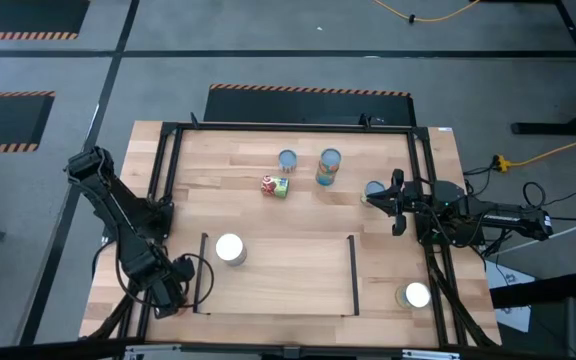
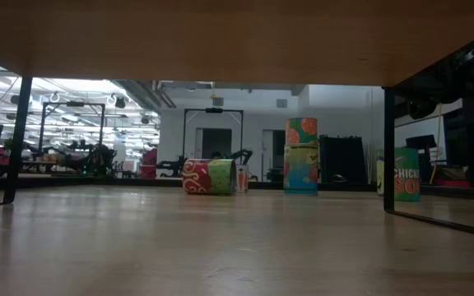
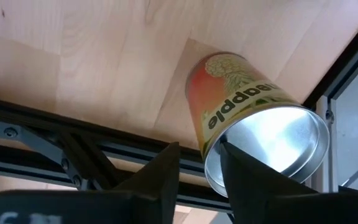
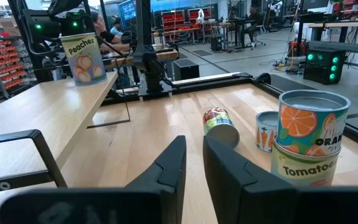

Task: Pick and place cans onto a shelf
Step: Put the canned pineapple on the shelf

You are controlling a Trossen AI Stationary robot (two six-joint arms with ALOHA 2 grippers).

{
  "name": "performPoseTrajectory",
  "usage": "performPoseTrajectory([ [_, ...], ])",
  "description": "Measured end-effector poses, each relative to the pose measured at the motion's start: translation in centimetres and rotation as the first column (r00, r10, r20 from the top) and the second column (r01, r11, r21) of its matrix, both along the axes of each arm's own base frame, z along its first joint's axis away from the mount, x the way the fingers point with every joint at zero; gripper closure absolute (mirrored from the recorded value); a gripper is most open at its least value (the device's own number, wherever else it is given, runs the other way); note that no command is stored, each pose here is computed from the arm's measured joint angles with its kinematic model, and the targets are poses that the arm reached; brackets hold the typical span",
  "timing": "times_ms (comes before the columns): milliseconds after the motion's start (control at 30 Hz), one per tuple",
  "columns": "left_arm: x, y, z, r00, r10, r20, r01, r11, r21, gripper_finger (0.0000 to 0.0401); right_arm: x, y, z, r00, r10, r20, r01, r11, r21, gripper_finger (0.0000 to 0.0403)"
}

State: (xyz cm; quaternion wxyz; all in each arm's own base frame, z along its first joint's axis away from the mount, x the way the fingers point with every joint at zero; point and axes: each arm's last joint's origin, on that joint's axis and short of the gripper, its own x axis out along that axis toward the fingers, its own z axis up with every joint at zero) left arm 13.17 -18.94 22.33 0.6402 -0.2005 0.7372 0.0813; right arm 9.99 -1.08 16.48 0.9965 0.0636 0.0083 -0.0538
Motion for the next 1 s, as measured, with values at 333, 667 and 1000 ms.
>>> performPoseTrajectory([
  [333,0.0,0.0,0.0,1.000,-0.001,-0.004,0.001,1.000,-0.001,0.0396,0.0,0.0,0.0,1.000,0.000,0.000,0.000,1.000,0.000,0.0342],
  [667,-0.1,0.0,0.0,1.000,-0.002,-0.030,0.002,1.000,-0.014,0.0399,0.0,0.0,0.0,1.000,0.000,0.000,0.000,1.000,0.000,0.0342],
  [1000,0.2,-0.5,1.0,1.000,-0.002,-0.020,0.002,0.999,-0.043,0.0400,0.0,0.0,0.0,1.000,0.000,0.000,0.000,1.000,0.000,0.0342],
])
